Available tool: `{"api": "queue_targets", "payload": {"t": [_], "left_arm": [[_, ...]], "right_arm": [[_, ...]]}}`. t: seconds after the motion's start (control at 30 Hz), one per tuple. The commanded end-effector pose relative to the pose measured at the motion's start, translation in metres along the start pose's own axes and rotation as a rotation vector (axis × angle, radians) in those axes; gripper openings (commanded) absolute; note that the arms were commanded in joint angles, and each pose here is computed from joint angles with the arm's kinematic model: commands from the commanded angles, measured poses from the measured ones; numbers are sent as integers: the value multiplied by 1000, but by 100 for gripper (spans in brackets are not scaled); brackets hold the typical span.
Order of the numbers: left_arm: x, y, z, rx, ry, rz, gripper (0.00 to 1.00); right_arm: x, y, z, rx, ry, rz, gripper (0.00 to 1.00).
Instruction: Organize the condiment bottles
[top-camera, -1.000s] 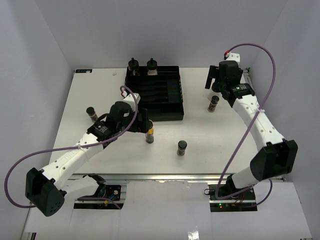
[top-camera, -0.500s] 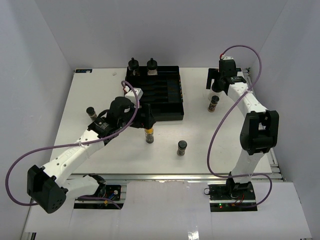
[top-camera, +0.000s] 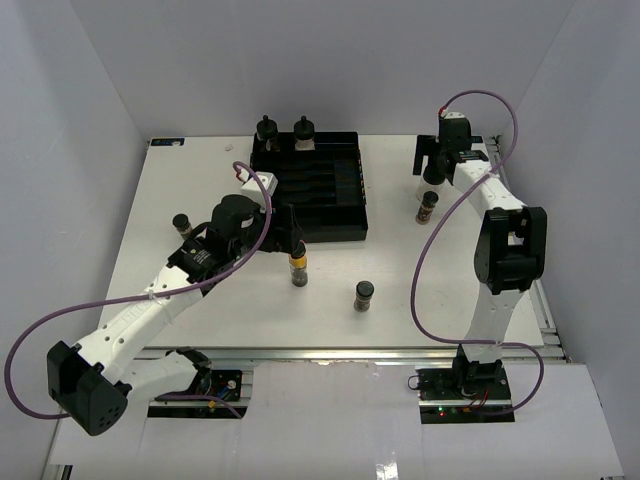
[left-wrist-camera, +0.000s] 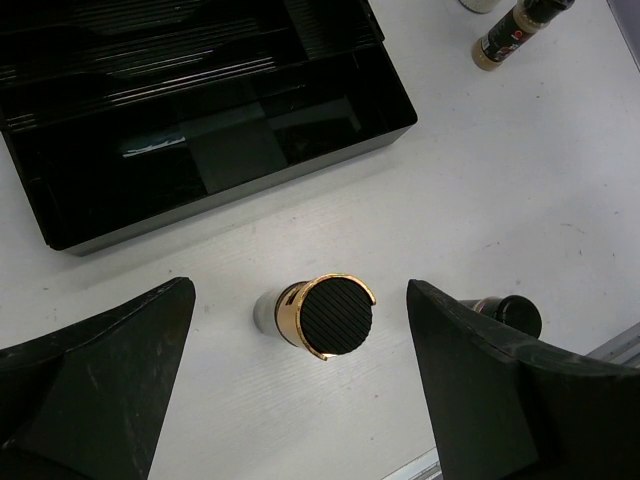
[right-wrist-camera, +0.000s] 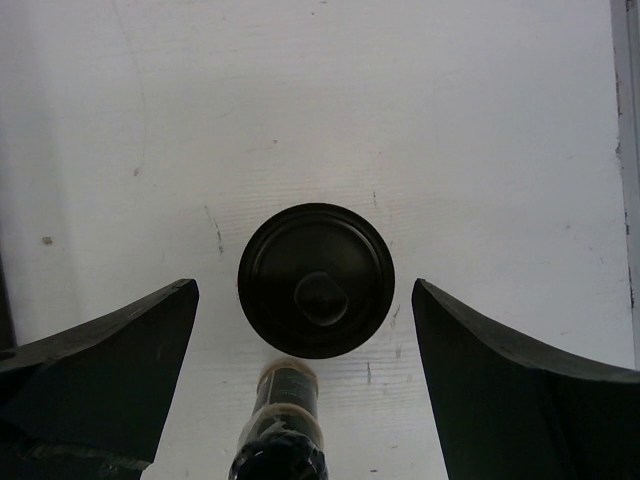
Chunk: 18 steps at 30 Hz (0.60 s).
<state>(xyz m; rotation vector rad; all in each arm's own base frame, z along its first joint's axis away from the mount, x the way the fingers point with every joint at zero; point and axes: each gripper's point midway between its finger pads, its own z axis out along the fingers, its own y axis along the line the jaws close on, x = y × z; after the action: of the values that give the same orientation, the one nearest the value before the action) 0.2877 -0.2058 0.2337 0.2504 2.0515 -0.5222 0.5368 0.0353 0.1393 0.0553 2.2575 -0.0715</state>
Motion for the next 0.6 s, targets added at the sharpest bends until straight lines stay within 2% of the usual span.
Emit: {"api": "queue_targets", "payload": {"t": [0.0,0.3,0.57], "left_arm": [[-3,7,-5,-30,-28,15,98],[-6,12,-11,-54,-47,19,98],[-7,10,-12,-48,-52,19,98]], "right_arm": [[-22,2,2,-5,-57,-10,95],[-14,1,11,4,-49,-22,100],[-9,2,20,5,-22,-31,89]]}}
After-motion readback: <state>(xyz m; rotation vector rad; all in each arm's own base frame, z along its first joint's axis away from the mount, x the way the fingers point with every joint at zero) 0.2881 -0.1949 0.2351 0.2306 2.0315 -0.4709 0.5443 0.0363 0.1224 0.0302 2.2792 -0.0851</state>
